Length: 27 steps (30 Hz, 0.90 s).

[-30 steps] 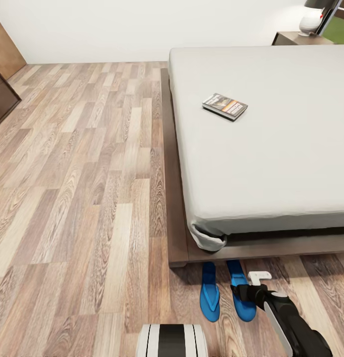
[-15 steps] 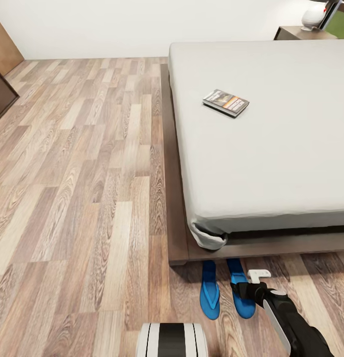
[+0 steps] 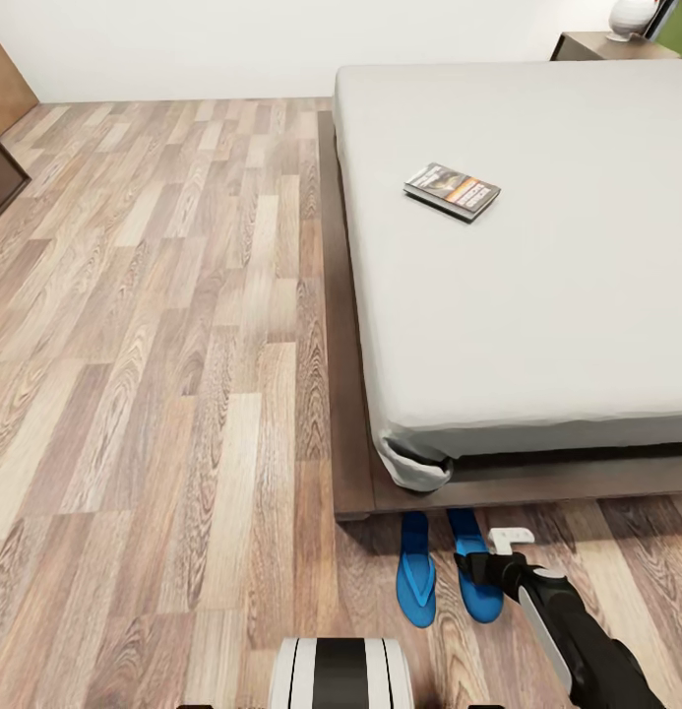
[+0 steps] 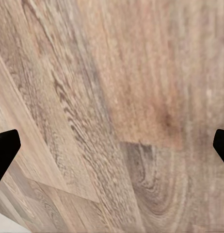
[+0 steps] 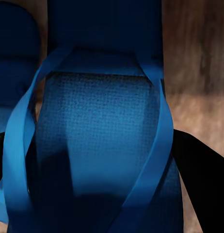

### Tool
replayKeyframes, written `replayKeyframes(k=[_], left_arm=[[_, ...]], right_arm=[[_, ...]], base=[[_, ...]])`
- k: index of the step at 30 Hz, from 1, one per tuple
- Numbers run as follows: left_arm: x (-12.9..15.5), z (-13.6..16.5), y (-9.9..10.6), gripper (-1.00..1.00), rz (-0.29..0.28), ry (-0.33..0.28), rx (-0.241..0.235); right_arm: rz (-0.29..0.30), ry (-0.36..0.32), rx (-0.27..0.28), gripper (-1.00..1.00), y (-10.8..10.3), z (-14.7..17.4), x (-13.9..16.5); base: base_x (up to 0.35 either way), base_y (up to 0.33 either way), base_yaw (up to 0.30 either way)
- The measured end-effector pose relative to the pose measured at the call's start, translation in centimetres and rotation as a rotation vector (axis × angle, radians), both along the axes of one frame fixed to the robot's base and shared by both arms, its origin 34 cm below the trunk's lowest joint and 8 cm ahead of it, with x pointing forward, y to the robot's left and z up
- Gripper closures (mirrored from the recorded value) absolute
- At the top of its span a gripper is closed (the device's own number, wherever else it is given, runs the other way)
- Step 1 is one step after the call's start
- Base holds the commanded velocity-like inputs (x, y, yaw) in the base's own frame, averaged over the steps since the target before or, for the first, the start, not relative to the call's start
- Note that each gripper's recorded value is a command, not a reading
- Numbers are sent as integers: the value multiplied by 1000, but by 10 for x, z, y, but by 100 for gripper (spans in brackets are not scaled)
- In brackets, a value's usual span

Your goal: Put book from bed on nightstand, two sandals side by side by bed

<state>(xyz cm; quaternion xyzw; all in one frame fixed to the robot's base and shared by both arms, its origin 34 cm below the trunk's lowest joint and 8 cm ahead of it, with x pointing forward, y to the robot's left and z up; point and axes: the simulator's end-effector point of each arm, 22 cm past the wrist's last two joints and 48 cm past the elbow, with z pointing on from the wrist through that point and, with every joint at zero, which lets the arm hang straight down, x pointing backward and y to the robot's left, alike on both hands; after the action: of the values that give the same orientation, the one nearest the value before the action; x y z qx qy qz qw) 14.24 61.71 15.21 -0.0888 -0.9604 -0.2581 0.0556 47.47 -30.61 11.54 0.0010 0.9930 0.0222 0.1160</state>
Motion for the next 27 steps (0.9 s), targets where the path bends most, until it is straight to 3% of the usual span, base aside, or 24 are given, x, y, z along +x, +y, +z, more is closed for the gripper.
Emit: replayKeyframes(k=[16,27], left_arm=[[-7,-2,-1,-100,0,20,-1],[-17,-4,-1,-100,0,49,0]], right_arm=[[-4,-3,8,100,5,-6,10],[-10,42,5,100,3,-25,1]], base=[[0,0,0],[0,0,0]])
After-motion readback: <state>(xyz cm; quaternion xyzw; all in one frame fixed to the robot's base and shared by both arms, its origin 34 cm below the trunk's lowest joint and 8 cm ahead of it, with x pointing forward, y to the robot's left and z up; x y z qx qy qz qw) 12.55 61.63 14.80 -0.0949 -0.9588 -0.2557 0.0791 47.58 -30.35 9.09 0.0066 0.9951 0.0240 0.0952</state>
